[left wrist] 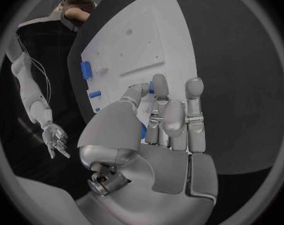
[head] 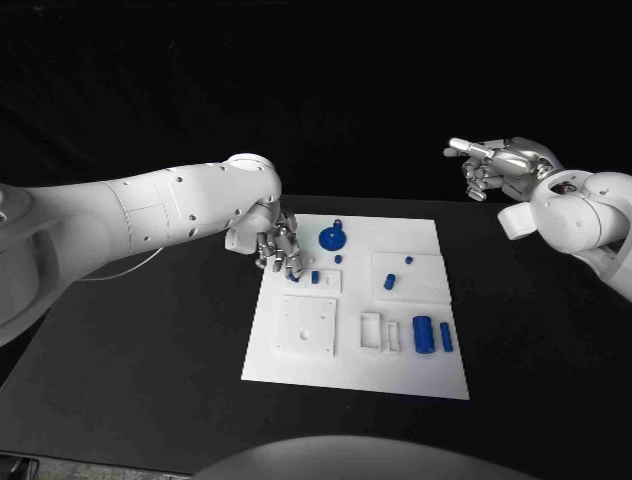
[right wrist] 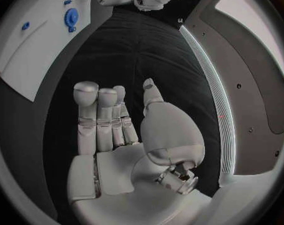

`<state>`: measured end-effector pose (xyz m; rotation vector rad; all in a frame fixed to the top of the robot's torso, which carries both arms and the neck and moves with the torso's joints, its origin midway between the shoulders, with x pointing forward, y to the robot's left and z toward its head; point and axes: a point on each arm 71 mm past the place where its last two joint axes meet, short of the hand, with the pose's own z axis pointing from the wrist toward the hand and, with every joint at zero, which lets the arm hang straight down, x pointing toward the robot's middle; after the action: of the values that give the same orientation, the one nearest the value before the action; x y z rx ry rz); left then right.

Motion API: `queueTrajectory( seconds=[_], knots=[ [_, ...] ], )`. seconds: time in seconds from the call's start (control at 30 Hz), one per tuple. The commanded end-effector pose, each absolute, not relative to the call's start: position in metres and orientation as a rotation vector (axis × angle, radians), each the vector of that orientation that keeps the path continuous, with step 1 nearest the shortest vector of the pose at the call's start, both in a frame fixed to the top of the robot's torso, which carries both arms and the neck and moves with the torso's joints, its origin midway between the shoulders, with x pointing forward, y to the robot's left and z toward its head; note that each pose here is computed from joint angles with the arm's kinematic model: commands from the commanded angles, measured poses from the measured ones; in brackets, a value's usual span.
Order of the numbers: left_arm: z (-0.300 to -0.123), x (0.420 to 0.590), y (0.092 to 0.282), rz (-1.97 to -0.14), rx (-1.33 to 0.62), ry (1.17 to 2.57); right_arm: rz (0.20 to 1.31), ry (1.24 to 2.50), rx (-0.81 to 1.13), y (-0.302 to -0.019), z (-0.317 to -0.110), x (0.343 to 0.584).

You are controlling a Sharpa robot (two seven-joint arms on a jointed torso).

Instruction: Assemble the parts on the task board

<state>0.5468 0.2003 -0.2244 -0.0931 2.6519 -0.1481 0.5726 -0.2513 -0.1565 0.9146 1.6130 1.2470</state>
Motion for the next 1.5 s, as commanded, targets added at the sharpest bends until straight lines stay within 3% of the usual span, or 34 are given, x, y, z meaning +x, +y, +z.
queueTrajectory(
  seconds=[0.03, 1.5],
  knots=[
    [-0.2259, 0.5458, 0.1998, -0.137, -0.094, 2.672, 1.260, 1.623, 0.897, -0.2486, -0.1563, 0.5722],
    [-0.2314, 0.5466, 0.1927, -0.102, -0.125, 2.697, 1.264, 1.630, 0.888, -0.2470, -0.1562, 0.5718]
  ],
)
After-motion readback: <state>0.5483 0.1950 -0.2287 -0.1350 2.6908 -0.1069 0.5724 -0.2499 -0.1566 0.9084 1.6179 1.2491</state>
